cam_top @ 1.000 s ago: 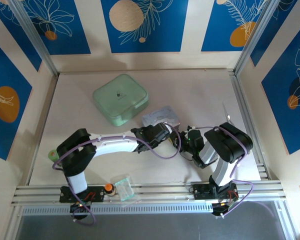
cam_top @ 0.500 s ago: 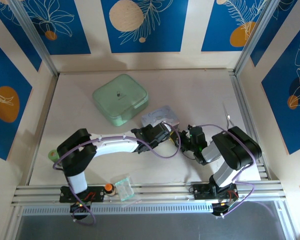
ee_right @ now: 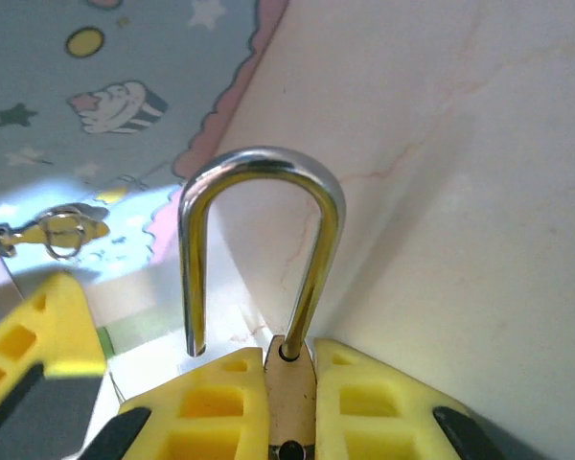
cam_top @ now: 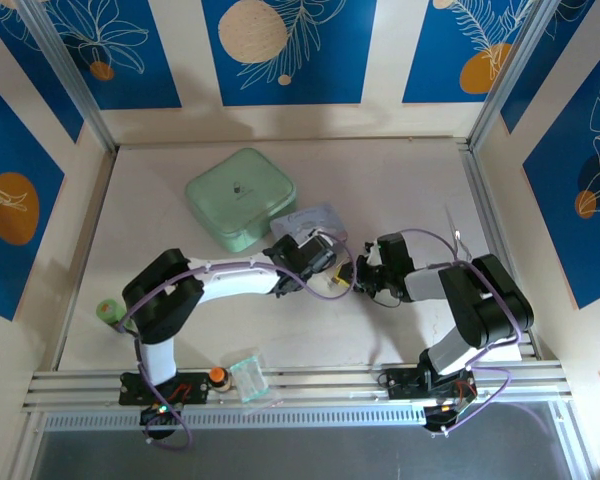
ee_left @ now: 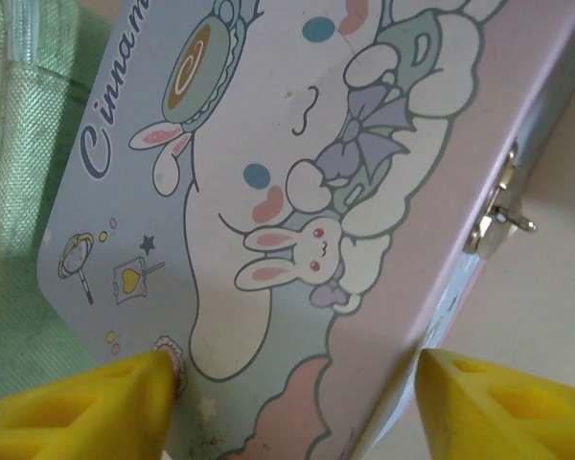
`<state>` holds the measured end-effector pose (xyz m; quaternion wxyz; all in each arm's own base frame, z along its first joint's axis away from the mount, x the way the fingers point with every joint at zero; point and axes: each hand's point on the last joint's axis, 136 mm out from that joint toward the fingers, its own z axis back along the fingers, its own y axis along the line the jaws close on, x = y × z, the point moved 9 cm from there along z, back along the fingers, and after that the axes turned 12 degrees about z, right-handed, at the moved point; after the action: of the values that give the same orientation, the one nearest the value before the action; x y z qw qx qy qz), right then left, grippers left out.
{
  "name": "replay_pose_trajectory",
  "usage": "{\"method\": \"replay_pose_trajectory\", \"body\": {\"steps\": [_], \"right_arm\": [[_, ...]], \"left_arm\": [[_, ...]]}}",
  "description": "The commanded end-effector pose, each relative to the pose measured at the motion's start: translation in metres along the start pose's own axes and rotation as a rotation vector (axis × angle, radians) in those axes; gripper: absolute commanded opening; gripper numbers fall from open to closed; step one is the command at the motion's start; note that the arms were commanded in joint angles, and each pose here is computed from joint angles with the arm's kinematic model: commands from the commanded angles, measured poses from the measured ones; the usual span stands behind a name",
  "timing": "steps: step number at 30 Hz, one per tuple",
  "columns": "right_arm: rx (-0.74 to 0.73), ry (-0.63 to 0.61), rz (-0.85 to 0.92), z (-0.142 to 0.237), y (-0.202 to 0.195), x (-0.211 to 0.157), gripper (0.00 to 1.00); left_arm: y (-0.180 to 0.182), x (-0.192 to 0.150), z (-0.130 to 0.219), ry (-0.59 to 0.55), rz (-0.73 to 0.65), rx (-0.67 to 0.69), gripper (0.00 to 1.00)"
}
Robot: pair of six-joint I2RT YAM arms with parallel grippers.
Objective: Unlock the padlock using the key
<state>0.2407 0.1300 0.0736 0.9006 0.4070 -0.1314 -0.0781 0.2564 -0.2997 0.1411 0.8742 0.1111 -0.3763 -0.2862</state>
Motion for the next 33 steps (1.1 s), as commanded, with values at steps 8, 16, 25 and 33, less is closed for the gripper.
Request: {"method": "replay_pose_trajectory", "body": {"steps": [8, 16, 25, 33], "right_arm": [[-0.218, 0.453, -0.109, 0.008, -0.027, -0.056, 0.13], [-0.379, 0.463, -0.045, 0.018, -0.02, -0.05, 0.25], [-0.57, 0.479, 0.073, 0.017, -0.005, -0.051, 0.42], [-0.754, 0.477, 0.188, 0.012, 0.011, -0.05, 0.46]], "left_arm": [[0.004, -0.005, 0.005, -0.02, 0.007, -0.063, 0.81], [0.016, 0.003, 0.021, -0.059, 0.032, -0.063, 0.87], [0.026, -0.001, 0.036, -0.072, 0.155, -0.093, 0.9], [0.04, -0.004, 0.054, -0.101, 0.22, -0.109, 0.91]]}}
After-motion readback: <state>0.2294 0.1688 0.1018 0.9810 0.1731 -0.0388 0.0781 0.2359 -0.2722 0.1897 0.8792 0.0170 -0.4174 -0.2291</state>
